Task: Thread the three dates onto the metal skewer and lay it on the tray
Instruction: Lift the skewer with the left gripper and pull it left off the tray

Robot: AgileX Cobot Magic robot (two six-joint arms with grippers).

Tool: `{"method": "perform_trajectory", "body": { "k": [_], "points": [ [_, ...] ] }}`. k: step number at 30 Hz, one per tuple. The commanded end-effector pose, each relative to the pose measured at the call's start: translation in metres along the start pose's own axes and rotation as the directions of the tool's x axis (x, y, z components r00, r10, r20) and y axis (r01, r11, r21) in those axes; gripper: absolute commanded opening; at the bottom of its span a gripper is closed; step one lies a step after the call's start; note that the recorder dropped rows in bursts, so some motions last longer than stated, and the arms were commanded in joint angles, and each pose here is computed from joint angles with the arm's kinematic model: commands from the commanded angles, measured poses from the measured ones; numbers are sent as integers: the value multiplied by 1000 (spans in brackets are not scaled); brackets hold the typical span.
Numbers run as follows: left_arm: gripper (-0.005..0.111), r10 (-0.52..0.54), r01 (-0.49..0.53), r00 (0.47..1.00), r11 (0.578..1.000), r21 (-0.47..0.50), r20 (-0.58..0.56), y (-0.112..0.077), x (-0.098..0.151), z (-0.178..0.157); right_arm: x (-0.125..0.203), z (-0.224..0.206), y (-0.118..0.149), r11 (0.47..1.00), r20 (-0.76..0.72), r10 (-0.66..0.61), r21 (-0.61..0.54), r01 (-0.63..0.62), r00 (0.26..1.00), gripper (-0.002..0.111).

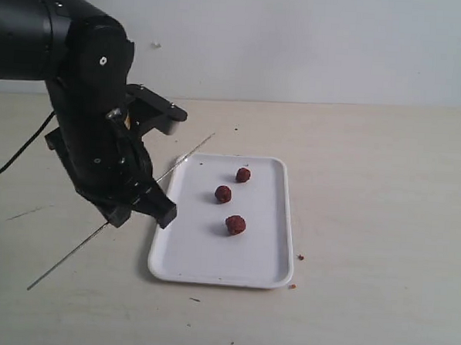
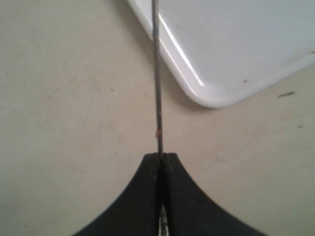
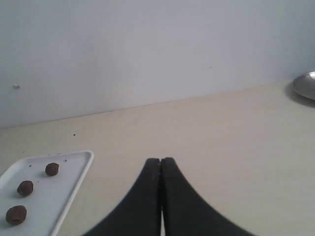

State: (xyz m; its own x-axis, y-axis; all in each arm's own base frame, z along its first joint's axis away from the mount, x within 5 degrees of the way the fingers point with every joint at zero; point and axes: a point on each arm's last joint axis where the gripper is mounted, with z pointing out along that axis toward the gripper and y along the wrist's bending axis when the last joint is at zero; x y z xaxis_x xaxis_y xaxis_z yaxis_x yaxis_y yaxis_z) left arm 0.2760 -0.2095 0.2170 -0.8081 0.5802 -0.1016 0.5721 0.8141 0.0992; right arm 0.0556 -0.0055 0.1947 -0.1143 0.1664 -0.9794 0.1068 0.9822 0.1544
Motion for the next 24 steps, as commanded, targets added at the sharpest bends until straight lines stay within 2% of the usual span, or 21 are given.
{"method": "perform_trajectory", "body": {
  "k": [1,7,11,14,20,24],
  "points": [
    [0,30,-30,999,999,-13,-31,2,20,5,0,0,0,1000,16,-4,2,4,1000,0],
    [0,64,-67,993,997,-31,-98,2,44,29,0,0,0,1000,16,-4,2,4,1000,0],
    [0,45,-48,995,999,-25,-87,1,52,39,0,0,0,1000,16,-4,2,4,1000,0],
    [0,71,-73,994,997,-26,-82,0,62,51,-2,0,0,1000,40,-6,-3,6,999,0],
    [0,48,-49,996,999,-15,-71,-1,67,54,-19,-2,4,999,219,7,-48,4,976,0],
    [0,36,-36,998,999,-10,-50,-1,66,52,-32,-7,8,996,368,37,-91,-4,929,0]
  ]
}}
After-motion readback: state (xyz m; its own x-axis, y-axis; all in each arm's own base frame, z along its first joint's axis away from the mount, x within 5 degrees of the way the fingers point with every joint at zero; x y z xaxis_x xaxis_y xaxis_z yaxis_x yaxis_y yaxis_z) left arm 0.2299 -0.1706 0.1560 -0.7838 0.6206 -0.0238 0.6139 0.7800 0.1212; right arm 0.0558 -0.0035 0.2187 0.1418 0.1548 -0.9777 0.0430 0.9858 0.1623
